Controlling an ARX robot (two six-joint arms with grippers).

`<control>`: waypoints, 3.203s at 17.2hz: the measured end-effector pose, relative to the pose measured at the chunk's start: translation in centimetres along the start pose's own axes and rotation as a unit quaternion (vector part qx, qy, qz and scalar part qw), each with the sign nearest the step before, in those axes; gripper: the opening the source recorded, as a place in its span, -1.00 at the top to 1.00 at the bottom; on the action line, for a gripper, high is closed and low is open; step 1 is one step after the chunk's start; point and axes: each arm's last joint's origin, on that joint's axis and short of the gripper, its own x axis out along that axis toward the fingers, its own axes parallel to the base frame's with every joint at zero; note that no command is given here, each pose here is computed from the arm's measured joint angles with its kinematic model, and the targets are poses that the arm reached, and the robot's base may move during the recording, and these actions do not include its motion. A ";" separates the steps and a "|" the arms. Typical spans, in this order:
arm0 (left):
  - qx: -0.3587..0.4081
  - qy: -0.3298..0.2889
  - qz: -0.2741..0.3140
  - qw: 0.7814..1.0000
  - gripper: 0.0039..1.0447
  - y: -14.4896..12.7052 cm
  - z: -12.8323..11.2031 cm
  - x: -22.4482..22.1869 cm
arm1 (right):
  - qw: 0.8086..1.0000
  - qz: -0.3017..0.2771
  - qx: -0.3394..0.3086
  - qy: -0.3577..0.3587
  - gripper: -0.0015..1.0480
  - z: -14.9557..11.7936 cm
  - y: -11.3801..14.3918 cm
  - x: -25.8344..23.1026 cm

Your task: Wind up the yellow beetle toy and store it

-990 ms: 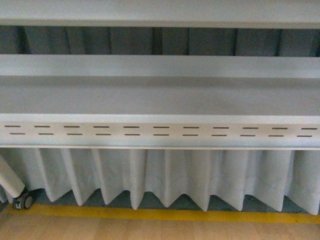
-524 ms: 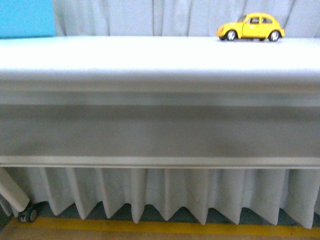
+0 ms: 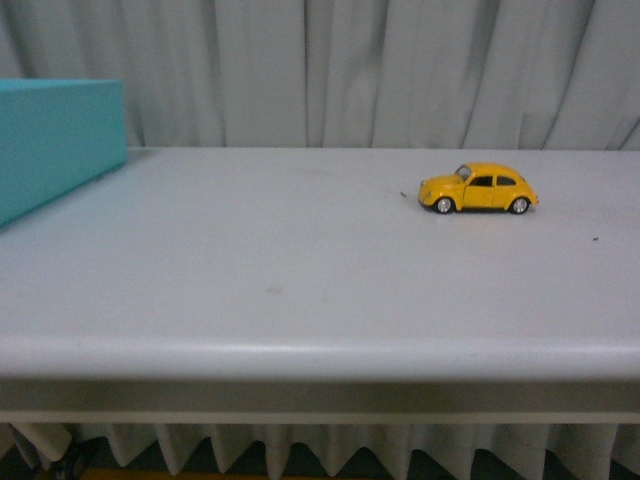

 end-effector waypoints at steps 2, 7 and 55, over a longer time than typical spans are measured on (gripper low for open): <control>0.000 0.000 0.001 1.000 -0.88 0.0 0.0 0.0 | 1.000 0.000 0.000 0.000 -0.87 0.0 0.0 0.0; 0.000 0.000 0.000 1.000 -0.88 0.0 0.0 0.0 | 1.000 0.000 0.000 0.000 -0.87 0.0 0.0 0.0; 0.000 0.000 0.001 1.000 -0.88 0.0 0.0 0.0 | 1.000 0.000 0.000 0.000 -0.87 0.0 0.0 0.0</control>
